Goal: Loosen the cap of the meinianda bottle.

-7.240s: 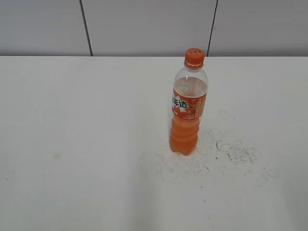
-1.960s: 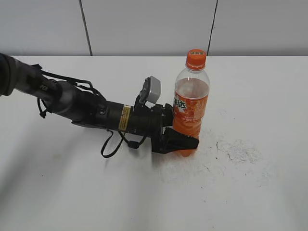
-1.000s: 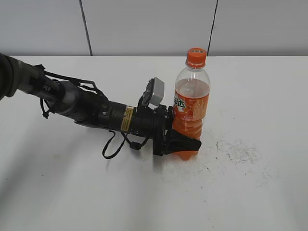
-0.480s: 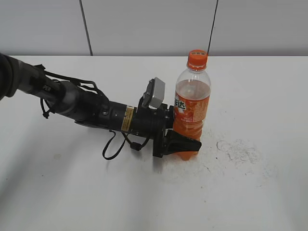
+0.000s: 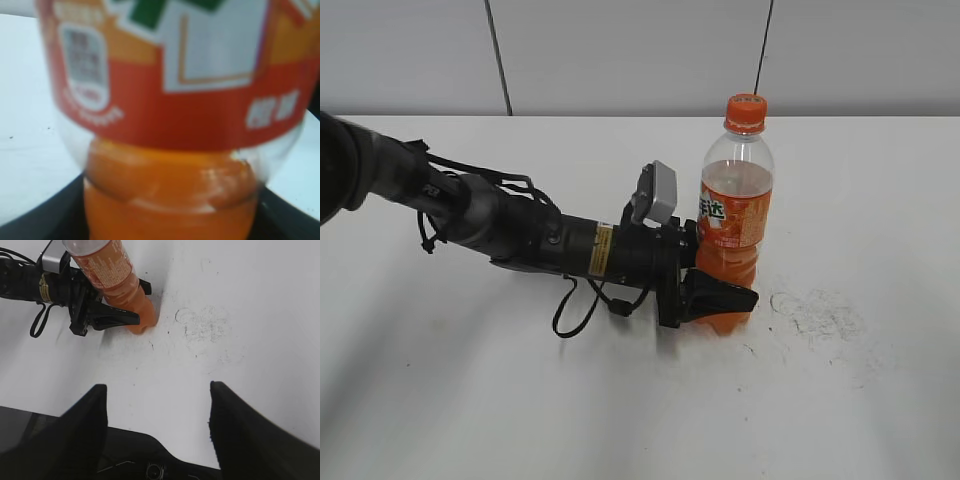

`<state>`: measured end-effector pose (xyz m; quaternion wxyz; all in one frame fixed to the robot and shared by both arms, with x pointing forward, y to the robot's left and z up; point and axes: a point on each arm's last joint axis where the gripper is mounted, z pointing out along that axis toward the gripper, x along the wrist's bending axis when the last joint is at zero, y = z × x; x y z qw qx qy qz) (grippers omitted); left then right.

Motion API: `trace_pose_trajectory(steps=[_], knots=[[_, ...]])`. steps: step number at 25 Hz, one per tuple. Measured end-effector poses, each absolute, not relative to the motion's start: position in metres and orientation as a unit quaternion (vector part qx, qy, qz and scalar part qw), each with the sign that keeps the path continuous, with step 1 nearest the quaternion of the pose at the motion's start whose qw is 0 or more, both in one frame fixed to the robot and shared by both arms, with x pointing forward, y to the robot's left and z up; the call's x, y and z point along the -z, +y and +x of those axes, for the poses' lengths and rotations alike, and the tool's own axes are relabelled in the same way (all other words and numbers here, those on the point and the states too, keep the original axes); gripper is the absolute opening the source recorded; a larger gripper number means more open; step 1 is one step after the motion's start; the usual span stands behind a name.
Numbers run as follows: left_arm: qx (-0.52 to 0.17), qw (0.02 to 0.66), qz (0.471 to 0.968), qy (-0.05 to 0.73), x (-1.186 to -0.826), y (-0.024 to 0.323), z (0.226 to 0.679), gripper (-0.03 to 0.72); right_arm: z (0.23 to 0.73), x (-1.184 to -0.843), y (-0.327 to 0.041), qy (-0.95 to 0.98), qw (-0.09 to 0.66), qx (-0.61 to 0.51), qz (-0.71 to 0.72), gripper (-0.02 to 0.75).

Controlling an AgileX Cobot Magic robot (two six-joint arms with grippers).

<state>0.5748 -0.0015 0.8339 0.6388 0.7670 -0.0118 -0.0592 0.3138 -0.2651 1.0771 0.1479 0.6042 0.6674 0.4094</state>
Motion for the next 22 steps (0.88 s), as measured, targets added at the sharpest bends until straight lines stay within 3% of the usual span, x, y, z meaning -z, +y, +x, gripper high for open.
trace_pose_trajectory(steps=[10, 18, 22], knots=[[0.057, 0.635, 0.768, -0.053, -0.833, -0.029, 0.551, 0.517, 0.339, -1.071, -0.265, 0.678, 0.123, -0.380, 0.618, 0.471], [0.052, 0.633, 0.771, -0.057, -0.832, -0.029, 0.551, 0.515, 0.378, -1.111, -0.264, 0.690, 0.128, -0.381, 0.602, 0.471], [0.050, 0.630, 0.773, -0.054, -0.832, -0.030, 0.551, 0.515, 0.416, -1.131, -0.251, 0.726, 0.091, -0.375, 0.570, 0.471]])
